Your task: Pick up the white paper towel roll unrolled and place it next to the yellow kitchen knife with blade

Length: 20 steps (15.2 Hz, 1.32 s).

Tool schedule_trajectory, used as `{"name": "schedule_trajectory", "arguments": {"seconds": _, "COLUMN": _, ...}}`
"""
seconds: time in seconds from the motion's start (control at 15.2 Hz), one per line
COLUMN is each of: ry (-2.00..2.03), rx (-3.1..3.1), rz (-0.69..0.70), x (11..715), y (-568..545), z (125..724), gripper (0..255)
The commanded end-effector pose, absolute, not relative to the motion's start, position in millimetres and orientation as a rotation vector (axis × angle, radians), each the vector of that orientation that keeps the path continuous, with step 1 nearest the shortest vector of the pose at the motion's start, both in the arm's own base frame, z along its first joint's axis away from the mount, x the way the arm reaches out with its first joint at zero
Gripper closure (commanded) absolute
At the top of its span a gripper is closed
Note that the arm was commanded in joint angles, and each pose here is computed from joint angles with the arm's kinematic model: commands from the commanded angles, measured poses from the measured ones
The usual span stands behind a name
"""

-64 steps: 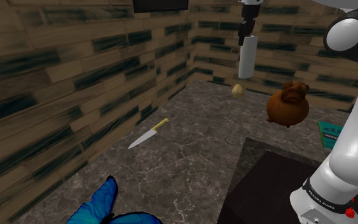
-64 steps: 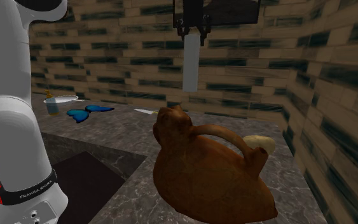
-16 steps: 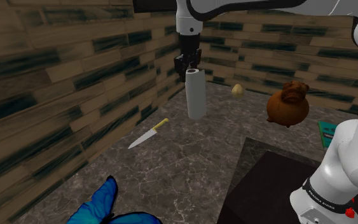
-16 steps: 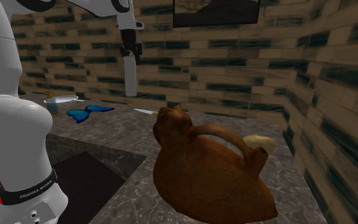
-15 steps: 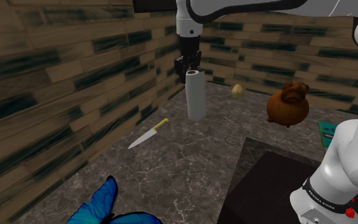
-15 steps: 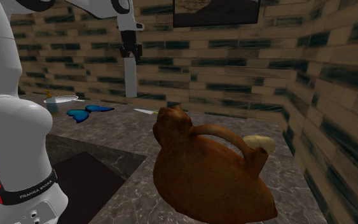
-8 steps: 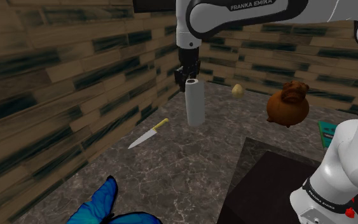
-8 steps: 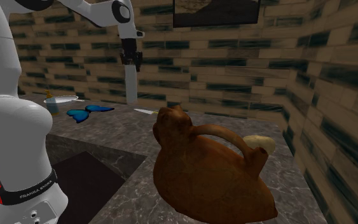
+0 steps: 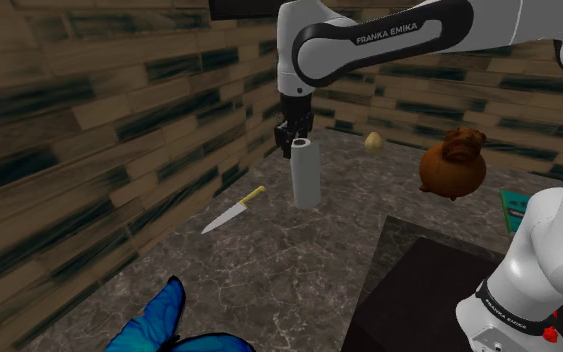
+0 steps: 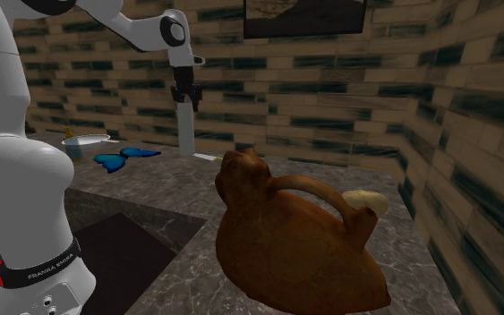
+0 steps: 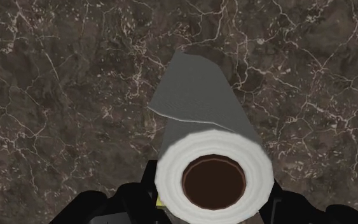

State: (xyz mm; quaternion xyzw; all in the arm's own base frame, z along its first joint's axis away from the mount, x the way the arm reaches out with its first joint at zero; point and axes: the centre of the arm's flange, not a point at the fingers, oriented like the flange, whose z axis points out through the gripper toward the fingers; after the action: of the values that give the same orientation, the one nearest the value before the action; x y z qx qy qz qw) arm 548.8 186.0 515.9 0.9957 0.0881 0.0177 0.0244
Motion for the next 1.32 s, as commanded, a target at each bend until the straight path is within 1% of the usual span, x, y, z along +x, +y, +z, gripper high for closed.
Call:
{"name": "schedule_trajectory", "arguments": {"seconds": 0.0, "ry": 0.273, "rx": 3.08, "rz": 0.056, "x": 548.6, "y": 186.5, "z": 505.6, "gripper": 255}}
{"name": "schedule_trajectory", "arguments": {"seconds": 1.06, "ry": 0.273, "rx": 3.08, "rz": 0.056, "x": 548.6, "y": 186.5, "z": 421.1, "gripper": 255}}
{"name": "schedule_trajectory", "arguments": {"seconds": 1.25, "ry": 0.273, "rx": 3.08, "rz": 0.056, "x": 548.5, "y": 186.5, "z": 416.6, "gripper": 255}}
